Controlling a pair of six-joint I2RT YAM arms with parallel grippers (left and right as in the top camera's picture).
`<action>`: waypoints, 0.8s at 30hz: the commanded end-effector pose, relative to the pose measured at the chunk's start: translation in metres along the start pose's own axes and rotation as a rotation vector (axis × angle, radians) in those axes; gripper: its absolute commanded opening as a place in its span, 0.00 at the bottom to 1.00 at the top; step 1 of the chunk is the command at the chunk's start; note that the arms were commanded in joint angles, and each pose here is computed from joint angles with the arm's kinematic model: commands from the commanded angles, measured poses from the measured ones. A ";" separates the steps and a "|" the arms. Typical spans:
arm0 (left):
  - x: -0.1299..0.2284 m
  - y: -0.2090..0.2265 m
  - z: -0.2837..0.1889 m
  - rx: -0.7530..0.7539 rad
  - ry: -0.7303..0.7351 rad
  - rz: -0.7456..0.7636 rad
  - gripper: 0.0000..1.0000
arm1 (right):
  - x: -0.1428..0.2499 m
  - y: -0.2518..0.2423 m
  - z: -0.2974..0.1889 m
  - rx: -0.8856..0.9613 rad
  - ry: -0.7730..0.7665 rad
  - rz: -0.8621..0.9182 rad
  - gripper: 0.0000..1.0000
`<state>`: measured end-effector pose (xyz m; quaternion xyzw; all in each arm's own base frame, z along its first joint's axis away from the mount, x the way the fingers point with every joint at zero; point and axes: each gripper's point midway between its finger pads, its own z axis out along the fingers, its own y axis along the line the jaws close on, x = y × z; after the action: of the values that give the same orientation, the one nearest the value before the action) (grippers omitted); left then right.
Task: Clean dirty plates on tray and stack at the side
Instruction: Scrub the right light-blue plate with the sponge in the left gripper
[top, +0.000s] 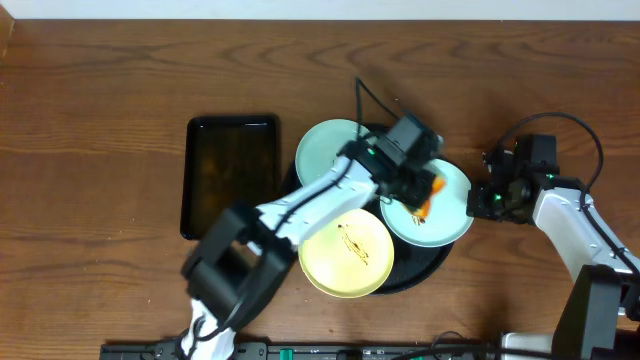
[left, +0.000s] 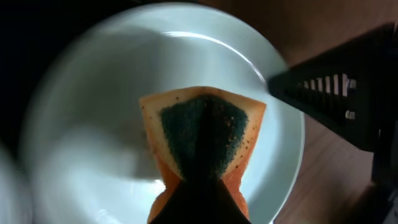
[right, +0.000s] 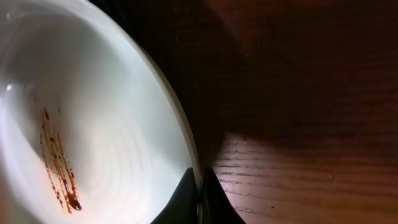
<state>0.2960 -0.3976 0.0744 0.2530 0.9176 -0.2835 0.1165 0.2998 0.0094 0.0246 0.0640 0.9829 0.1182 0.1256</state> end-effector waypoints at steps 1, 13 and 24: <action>0.010 -0.019 0.020 0.082 0.055 -0.051 0.08 | -0.003 -0.010 -0.001 0.035 -0.004 0.013 0.01; 0.013 0.061 0.035 -0.286 0.008 -0.129 0.07 | -0.002 -0.010 -0.001 0.035 0.000 0.018 0.01; -0.006 0.041 -0.013 -0.191 -0.035 -0.149 0.07 | -0.001 -0.010 -0.001 0.035 0.004 0.019 0.01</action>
<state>0.3216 -0.3605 0.0265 0.1508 0.9649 -0.1876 0.1049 0.2992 0.0098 0.0248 0.0642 0.9830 0.1192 0.1239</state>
